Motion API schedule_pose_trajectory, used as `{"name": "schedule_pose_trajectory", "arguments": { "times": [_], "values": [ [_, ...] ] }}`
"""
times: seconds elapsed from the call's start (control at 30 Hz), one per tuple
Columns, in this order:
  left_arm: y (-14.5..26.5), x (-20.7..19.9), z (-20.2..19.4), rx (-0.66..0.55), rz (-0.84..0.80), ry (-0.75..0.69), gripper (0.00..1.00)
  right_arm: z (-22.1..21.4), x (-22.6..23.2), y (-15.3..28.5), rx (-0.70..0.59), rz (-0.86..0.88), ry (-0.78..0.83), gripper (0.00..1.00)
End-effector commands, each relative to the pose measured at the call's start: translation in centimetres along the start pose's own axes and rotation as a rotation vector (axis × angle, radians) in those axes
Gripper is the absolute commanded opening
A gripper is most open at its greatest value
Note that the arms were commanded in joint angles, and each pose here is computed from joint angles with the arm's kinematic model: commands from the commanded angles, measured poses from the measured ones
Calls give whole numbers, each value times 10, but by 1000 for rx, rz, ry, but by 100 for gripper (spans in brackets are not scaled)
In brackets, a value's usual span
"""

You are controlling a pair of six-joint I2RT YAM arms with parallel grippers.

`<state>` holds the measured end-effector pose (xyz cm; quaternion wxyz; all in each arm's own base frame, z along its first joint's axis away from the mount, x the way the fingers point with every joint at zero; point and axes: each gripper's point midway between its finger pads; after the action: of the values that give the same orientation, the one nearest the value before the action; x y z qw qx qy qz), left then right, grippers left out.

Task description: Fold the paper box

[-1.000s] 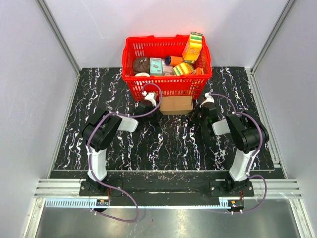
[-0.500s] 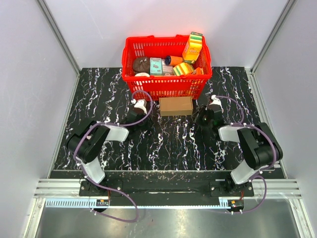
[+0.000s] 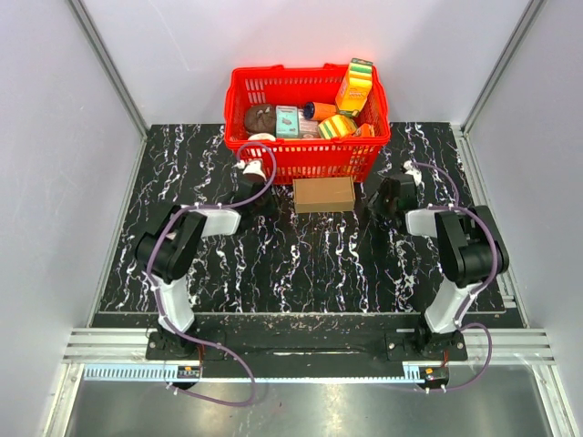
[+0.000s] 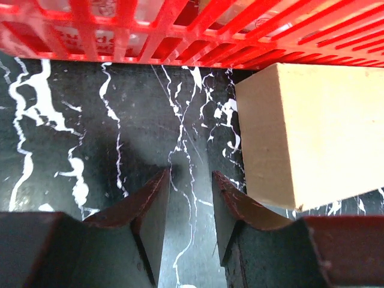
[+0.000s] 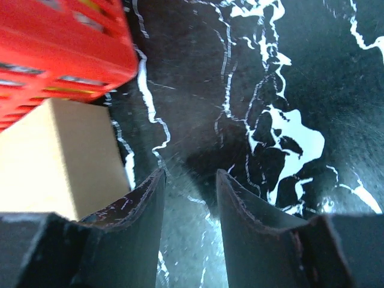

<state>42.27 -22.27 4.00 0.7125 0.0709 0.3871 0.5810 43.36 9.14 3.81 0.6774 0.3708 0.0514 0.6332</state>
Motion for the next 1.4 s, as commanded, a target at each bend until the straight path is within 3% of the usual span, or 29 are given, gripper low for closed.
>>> {"name": "schedule_pose_trajectory", "arguments": {
  "times": [0.0, 0.37, 0.77, 1.13, 1.37],
  "values": [
    [-19, -12, 6, 2, -28, -2, 40, -3, 15, -25, 38, 92, -39, 43],
    [-40, -27, -5, 75, -74, 22, 41, -18, 34, -37, 97, 232, -86, 34],
    [-31, -41, -28, 117, -150, 10, 42, -32, 55, -7, 148, 392, -62, 31],
    [25, -59, -75, 164, -189, -11, 42, -69, 46, 48, 219, 425, -121, 31],
    [94, -43, -140, 224, -148, 23, 42, -84, 41, 95, 221, 375, -130, 34]
  ]
}}
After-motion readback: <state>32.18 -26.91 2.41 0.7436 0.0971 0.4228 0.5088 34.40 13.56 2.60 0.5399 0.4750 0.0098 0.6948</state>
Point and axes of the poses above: each gripper's point midway between its finger pads, its own y axis back along the fingers, its own x axis along the line the jaws close on, z = x × y, and after that the axes turned 4 degrees about y, right-handed
